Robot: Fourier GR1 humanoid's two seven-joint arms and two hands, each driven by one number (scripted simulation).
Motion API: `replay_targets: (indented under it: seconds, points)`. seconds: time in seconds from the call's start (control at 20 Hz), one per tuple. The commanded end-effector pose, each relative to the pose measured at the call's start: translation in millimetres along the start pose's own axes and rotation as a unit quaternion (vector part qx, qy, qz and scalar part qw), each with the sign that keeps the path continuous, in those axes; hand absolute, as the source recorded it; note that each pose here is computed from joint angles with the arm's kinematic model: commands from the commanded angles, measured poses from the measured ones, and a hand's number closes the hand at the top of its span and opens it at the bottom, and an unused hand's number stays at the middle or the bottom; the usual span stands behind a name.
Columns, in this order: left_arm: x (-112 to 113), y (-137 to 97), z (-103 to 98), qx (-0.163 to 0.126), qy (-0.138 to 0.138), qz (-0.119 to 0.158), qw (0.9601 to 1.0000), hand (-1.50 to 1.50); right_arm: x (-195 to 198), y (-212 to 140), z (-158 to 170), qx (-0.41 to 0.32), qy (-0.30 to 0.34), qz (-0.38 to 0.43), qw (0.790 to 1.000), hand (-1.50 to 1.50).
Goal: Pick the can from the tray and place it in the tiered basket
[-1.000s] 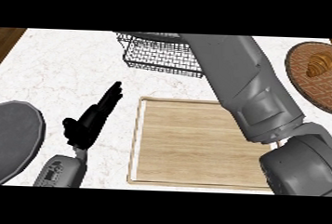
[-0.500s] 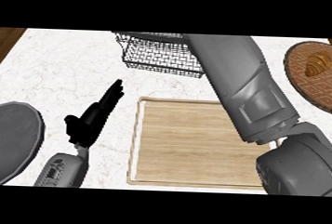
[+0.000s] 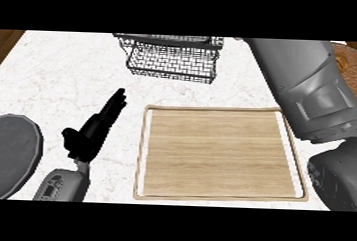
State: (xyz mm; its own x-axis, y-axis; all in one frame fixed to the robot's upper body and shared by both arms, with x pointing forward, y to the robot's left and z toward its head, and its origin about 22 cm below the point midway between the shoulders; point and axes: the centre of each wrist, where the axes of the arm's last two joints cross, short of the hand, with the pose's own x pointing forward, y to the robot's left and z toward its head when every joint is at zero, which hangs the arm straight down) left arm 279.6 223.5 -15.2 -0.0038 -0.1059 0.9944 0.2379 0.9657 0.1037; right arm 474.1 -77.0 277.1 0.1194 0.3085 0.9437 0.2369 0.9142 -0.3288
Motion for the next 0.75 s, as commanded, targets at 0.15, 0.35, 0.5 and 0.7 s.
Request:
replay_targets:
  seconds: [0.15, 0.35, 0.5, 0.7]
  points:
    - [-6.4, 8.1, 14.5, 0.011, 0.011, 0.009, 0.9998, 0.00, -16.2, -77.2, -30.1, -0.134, -0.042, -0.068, 0.988, -1.50]
    - [-9.0, 6.6, 14.6, 0.019, 0.010, 0.010, 0.9997, 0.00, -46.3, -119.9, -43.0, -0.126, -0.044, -0.108, 0.985, -1.50]
    - [-17.4, 4.2, 20.0, 0.029, 0.016, 0.007, 0.9994, 0.00, -74.7, -167.2, -51.0, -0.131, -0.050, -0.113, 0.984, -1.50]
    - [-9.5, 5.7, 19.3, 0.035, 0.006, -0.006, 0.9993, 0.00, -108.2, -232.0, -51.2, -0.096, -0.046, -0.081, 0.991, -1.50]
